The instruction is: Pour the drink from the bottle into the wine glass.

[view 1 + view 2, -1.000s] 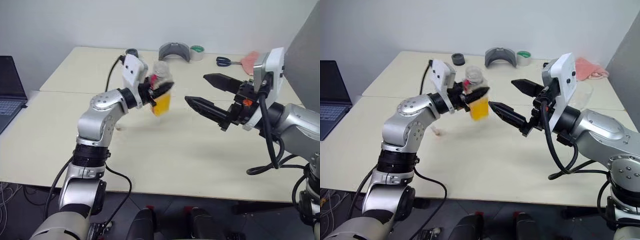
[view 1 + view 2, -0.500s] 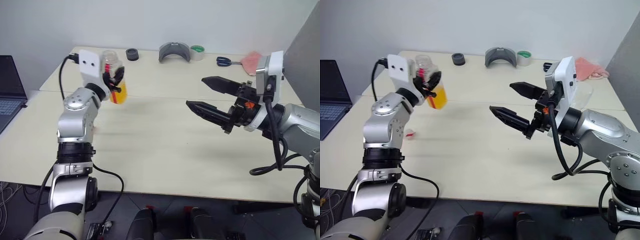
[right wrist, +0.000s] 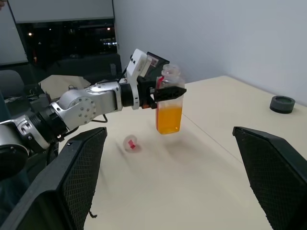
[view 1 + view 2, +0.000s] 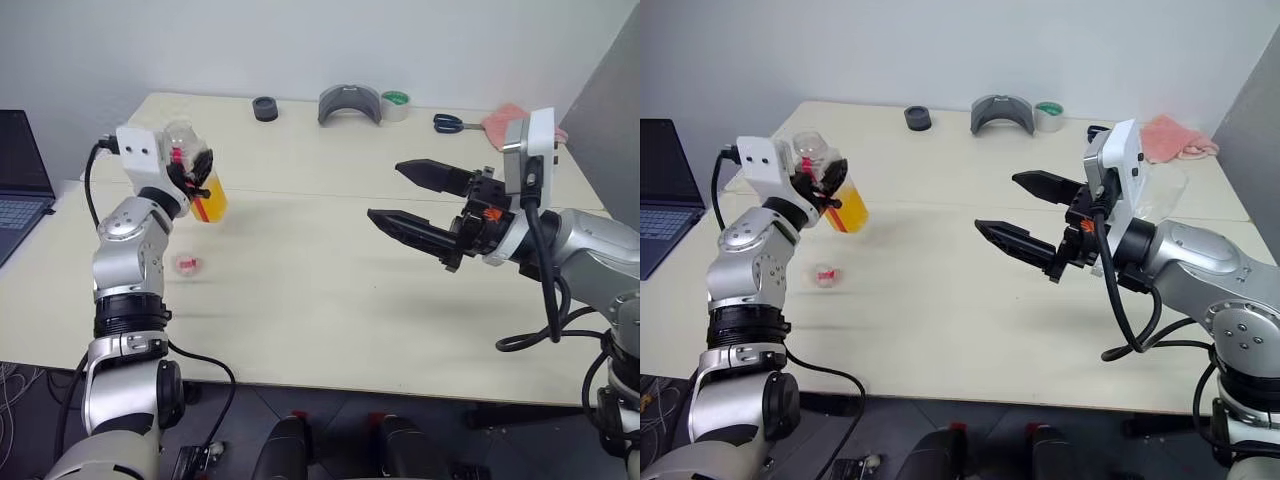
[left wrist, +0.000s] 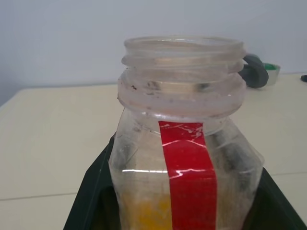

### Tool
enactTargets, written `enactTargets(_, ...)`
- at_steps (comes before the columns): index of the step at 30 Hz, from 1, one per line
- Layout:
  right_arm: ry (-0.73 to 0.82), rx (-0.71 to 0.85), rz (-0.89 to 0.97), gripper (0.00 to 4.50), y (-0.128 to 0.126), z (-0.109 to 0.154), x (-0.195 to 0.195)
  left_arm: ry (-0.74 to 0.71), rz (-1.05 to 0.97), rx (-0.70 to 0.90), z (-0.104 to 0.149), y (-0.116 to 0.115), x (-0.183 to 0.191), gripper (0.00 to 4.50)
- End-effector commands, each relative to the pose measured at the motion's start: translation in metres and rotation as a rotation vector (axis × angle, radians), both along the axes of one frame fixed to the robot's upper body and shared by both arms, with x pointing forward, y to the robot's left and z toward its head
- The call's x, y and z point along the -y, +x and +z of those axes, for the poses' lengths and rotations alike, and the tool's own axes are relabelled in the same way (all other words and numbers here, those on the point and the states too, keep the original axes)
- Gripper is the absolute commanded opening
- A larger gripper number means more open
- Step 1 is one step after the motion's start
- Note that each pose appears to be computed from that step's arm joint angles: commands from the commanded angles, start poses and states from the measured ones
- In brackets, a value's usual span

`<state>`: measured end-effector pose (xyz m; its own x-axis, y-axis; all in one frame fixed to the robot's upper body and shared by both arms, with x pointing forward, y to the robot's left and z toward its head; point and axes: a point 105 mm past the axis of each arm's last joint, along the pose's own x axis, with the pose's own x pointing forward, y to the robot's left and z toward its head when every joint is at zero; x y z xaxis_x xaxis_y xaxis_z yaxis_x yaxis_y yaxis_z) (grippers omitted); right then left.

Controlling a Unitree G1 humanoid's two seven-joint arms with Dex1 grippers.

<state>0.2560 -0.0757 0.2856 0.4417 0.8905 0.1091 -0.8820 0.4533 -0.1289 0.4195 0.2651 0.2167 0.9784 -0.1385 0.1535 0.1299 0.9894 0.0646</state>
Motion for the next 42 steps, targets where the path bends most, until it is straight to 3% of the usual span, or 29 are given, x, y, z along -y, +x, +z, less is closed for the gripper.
enactTargets(1,0.009,0.058,-0.008,4.48,-0.005,0.009,0.0,-0.005,-0.004,0.077,0.014,-0.005,-0.008,1.92)
enactTargets(9,0.001,0.071,-0.043,4.48,-0.003,0.005,0.001,0.032,-0.001,0.054,-0.008,-0.001,-0.015,1.92)
enactTargets(33,-0.049,0.119,-0.097,4.48,0.003,-0.008,0.004,0.041,-0.027,0.044,-0.029,0.009,-0.006,1.92)
enactTargets(41,-0.047,0.122,-0.097,4.5,0.004,-0.008,0.004,0.049,-0.016,0.042,-0.03,0.007,-0.008,4.35)
enactTargets(42,-0.046,0.122,-0.097,4.5,0.004,-0.008,0.004,0.048,-0.013,0.042,-0.03,0.006,-0.008,4.48)
